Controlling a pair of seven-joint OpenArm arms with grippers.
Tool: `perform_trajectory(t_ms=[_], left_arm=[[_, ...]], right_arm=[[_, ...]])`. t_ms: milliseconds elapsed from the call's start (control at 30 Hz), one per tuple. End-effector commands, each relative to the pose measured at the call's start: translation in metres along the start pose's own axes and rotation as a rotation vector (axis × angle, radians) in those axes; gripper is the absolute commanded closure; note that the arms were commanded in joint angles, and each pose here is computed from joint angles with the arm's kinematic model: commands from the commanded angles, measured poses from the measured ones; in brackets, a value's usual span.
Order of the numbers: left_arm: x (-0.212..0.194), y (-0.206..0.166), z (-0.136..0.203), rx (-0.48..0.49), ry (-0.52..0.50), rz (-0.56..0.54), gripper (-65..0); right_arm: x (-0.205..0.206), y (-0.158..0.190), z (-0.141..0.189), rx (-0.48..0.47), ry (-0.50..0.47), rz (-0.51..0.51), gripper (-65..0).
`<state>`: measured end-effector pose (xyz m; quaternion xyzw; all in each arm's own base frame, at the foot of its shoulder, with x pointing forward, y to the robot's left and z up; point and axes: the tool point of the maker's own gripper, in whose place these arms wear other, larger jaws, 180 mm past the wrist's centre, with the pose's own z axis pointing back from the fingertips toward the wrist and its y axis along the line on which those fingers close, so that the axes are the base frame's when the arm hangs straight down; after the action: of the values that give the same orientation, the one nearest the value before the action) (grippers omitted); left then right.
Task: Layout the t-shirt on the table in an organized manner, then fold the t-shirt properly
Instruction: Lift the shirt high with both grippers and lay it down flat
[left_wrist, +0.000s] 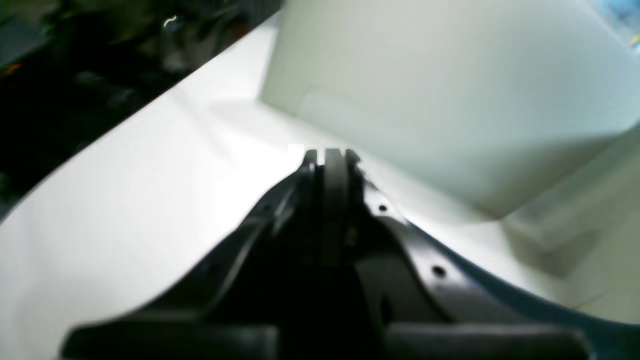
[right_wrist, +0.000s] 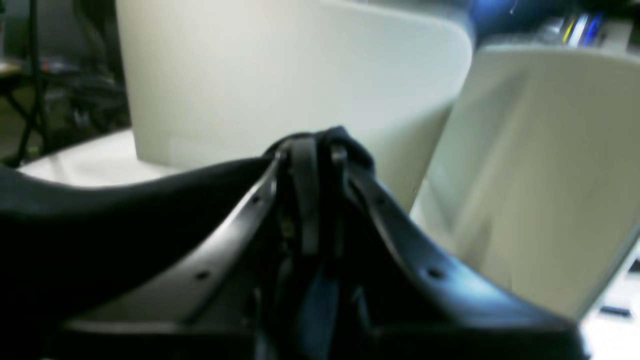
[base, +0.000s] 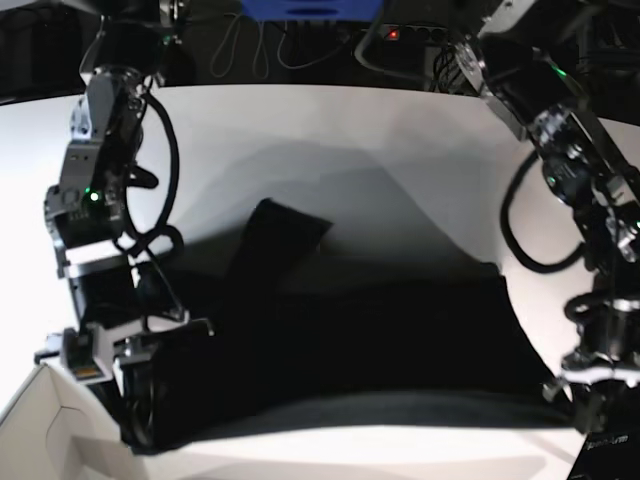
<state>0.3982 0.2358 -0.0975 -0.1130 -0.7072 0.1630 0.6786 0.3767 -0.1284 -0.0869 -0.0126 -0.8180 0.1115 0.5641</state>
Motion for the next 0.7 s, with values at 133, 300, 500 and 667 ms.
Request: perform_trajectory(t_ms=[133, 300, 500, 667], left_arm=[[0.065, -0.024, -0.002, -0.113, -0.161, 0.009, -0.3], [0.110, -0.040, -0.001, -0.182, -0.261, 0.007, -0.3], [0.153, -0.041, 0.009, -0.215, -0.377, 0.066, -0.3], [0.160, -0.044, 0.010, -0.229, -0.392, 0.072, -0.3]], right_arm=[[0.062, -0.006, -0.010, -0.017, -0.237, 0.016, 0.0], [0.099, -0.013, -0.023, -0.029, -0.351, 0.035, 0.0], [0.148, -0.023, -0.035, -0.062, -0.492, 0.035, 0.0], [0.184, -0.033, -0.041, -0.101, -0.577, 0.104, 0.0]])
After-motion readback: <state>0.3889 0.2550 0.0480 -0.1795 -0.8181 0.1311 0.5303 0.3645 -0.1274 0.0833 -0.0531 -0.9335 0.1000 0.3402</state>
